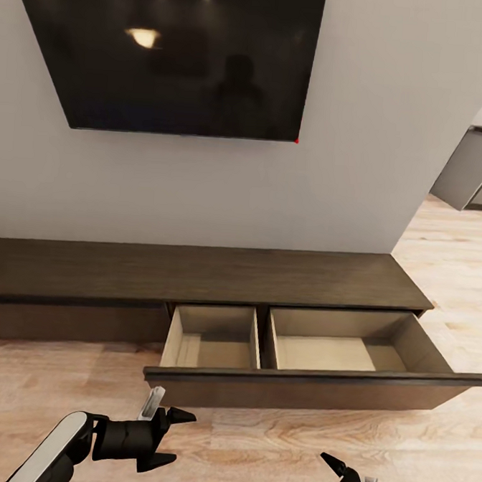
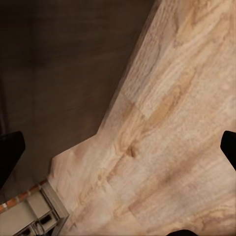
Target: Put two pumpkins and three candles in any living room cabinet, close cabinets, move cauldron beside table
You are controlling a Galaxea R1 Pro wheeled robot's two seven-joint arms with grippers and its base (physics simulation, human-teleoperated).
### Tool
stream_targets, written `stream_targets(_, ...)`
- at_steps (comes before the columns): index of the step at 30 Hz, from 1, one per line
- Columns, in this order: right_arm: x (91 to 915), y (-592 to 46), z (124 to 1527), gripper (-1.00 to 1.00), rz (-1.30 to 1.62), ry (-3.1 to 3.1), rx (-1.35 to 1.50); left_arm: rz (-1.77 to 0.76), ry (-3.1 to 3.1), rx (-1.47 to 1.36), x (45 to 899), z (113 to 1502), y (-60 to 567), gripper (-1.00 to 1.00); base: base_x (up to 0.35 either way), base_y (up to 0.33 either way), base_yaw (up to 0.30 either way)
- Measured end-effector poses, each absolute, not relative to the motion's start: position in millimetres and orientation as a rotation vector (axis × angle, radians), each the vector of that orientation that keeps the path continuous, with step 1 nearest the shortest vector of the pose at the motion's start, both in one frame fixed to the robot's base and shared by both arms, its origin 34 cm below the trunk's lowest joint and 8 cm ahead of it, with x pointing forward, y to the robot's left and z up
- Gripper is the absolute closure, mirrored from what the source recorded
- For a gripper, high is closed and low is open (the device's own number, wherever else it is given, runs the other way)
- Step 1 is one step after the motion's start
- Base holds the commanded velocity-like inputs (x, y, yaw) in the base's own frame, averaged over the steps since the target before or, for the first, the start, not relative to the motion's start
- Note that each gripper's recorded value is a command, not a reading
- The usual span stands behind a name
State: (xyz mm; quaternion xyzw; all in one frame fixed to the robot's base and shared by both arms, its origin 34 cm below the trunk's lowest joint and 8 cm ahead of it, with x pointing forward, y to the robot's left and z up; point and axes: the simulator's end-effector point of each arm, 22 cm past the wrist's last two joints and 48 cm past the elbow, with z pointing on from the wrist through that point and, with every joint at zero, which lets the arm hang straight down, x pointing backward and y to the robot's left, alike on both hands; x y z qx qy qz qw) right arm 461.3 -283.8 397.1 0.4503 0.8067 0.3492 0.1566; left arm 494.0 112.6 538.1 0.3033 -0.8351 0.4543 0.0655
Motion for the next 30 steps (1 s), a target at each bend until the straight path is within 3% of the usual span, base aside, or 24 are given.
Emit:
stream_targets(6, 459.5, -287.2, 404.5, -1.00, 0.962, 2.341, 1.288, 1.314, -2.538, 0.906, 490.9, 544.1, 115.5, -1.00, 0.000, 0.000, 0.000)
stream_targets(12, 424.4, -311.1, 383.7, -1.00, 0.658, 2.555, 1.286, 1.244, -2.564, 0.887, 486.1, 548.9, 117.3, -1.00, 0.000, 0.000, 0.000)
stream_targets(23, 405.0, -330.8, 391.7, -1.00, 0.464, 2.646, 1.311, 0.732, -2.813, 0.678, 462.5, 530.0, 135.1, -1.00, 0.000, 0.000, 0.000)
stream_targets(30, 408.9, -335.2, 405.1, -1.00, 0.446, 2.632, 1.303, 0.606, -2.904, 0.617, 470.3, 542.7, 152.4, -1.00, 0.000, 0.000, 0.000)
